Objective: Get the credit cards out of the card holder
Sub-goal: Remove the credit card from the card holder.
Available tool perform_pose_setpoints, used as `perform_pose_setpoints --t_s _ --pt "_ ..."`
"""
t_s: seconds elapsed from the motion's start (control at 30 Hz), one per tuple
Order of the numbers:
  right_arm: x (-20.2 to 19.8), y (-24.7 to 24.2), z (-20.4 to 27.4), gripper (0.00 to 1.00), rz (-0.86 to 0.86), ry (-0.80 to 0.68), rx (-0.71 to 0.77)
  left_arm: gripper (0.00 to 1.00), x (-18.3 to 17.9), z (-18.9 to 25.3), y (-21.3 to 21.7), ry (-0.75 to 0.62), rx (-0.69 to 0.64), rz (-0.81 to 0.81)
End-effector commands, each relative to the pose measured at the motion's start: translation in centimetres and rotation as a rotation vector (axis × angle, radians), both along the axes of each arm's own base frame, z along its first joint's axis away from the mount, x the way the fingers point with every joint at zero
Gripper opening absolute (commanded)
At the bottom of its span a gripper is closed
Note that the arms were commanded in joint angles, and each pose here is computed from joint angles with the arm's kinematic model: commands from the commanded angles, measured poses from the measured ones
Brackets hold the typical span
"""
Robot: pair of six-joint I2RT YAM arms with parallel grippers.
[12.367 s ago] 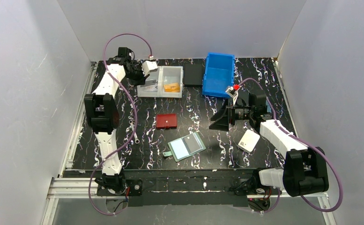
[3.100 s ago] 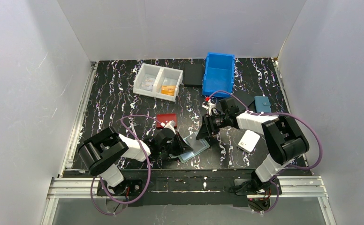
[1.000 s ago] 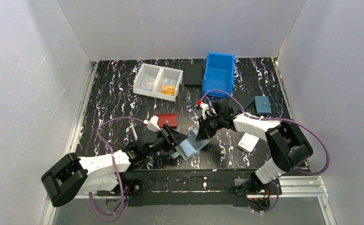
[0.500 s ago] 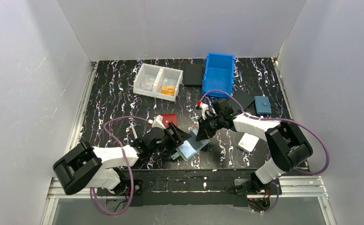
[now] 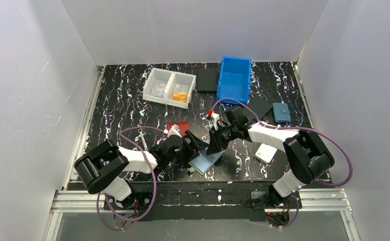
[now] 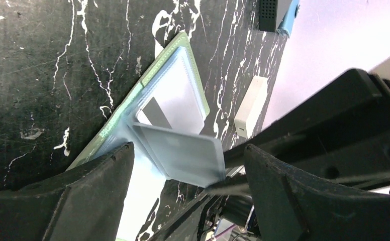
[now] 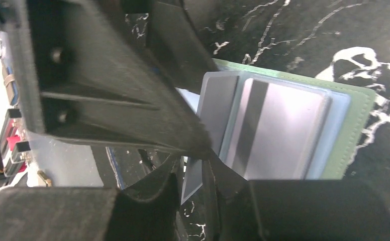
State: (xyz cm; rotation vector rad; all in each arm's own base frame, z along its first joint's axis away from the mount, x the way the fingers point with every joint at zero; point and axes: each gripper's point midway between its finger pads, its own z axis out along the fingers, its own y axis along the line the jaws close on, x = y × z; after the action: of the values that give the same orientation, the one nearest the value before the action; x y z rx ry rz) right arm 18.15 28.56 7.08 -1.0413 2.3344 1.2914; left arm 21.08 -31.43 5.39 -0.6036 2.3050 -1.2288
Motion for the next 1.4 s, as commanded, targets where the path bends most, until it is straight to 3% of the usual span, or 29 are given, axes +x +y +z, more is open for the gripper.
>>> perform_pose_setpoints --t_s 0.0,0.17,0.4,0.6,1.0,1.17,1.37 --pt "-0.9 1.5 1.5 0.31 0.094 -0.012 0.09 0.79 0.7 0.6 -0.5 0.007 -0.048 0.032" --pt "-2.1 1.9 2.2 0.38 0.149 0.005 0.129 0.75 0.3 -0.3 0.1 0.039 -0.048 0.05" --pt "-2.7 1.9 3.0 0.4 0.227 -0.024 0.166 0.45 -0.6 -1.1 1.1 0.047 -0.028 0.041" --pt "-2.5 1.5 3.1 0.44 0.247 -0.06 0.161 0.36 -1.7 -2.7 2.2 0.054 0.026 0.005" --pt "-0.1 0.5 0.3 0.48 0.099 -0.02 0.048 0.18 -3.2 -4.1 2.8 0.03 0.125 -0.133" --pt "0.4 0.2 0.4 0.48 0.067 0.001 0.063 0.18 -4.0 -4.2 3.2 0.033 0.169 -0.194" --pt "0.3 0.2 0.5 0.48 0.067 0.013 0.071 0.3 -4.7 -3.5 3.5 0.037 0.148 -0.207"
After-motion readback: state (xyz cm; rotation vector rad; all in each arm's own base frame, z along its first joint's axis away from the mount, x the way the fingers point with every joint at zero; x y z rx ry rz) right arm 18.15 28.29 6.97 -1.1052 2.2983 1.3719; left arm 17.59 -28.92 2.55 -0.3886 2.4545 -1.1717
